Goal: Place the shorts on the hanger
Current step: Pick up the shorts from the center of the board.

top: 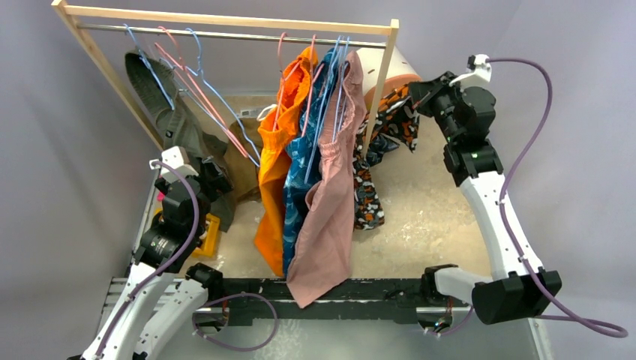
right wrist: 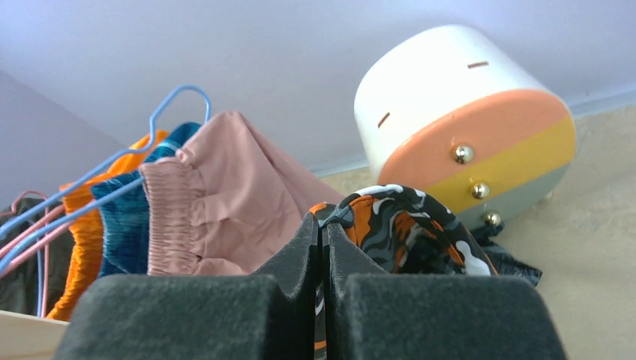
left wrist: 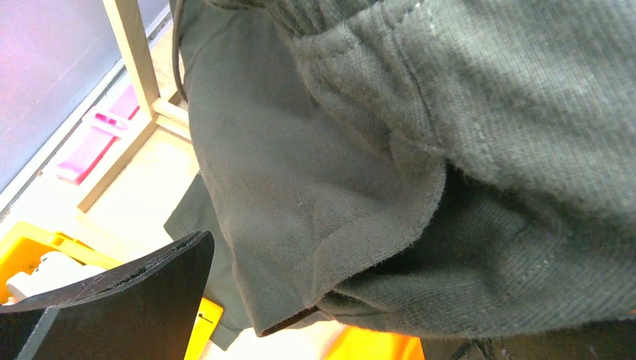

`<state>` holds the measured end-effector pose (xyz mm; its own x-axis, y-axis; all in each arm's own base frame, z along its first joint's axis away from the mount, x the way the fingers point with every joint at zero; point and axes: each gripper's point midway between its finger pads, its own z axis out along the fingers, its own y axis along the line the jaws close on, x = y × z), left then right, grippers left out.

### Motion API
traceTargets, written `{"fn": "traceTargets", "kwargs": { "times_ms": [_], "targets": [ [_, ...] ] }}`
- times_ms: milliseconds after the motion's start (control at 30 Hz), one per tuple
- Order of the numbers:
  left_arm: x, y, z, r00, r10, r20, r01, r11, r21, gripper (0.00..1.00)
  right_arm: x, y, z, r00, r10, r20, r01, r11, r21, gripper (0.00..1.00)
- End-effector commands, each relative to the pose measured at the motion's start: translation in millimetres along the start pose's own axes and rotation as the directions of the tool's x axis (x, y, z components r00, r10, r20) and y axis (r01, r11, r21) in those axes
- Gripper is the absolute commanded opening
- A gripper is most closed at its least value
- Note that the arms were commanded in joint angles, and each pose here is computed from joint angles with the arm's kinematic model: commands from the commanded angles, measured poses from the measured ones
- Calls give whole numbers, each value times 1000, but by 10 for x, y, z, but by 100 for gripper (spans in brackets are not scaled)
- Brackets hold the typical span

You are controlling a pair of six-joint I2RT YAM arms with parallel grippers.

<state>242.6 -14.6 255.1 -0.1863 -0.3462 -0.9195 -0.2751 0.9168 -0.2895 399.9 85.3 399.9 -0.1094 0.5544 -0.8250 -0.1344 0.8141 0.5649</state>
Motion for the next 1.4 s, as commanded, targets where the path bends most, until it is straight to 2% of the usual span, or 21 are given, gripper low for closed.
{"fn": "traceTargets", "kwargs": {
  "times_ms": [0, 267, 500, 633, 900, 1133, 1367],
  "targets": [
    [-79, -18, -1, 999, -7, 32, 7, 1000, 7, 95, -806, 271, -118, 971, -47, 234, 52, 999, -16, 0],
    [-82, -12, 0, 999, -7, 32, 7, 1000, 4, 94, -1304, 508, -161, 940, -67, 335, 78, 997, -20, 0],
    [-80, -3, 7, 999, -6, 34, 6, 1000, -2, 95, -1998, 723, -458, 865, -82, 495, 80, 996, 26, 0],
    [-80, -12, 13, 999, -6, 35, 6, 1000, 1, 94, -2245, 760, -670, 824, -84, 560, 63, 996, 56, 0],
    [-84, -9, 9, 999, -6, 35, 6, 1000, 0, 94, -2490, 766, -1129, 762, -80, 643, 30, 996, 89, 0],
    [-77, -20, 17, 999, -7, 32, 7, 1000, 3, 95, -2746, 860, -1693, 681, -78, 728, 20, 996, 87, 0],
    [-75, -10, 11, 1000, -6, 31, 6, 1000, -1, 94, -2936, 869, -1927, 619, -83, 781, -16, 993, 118, 0]
  ]
}}
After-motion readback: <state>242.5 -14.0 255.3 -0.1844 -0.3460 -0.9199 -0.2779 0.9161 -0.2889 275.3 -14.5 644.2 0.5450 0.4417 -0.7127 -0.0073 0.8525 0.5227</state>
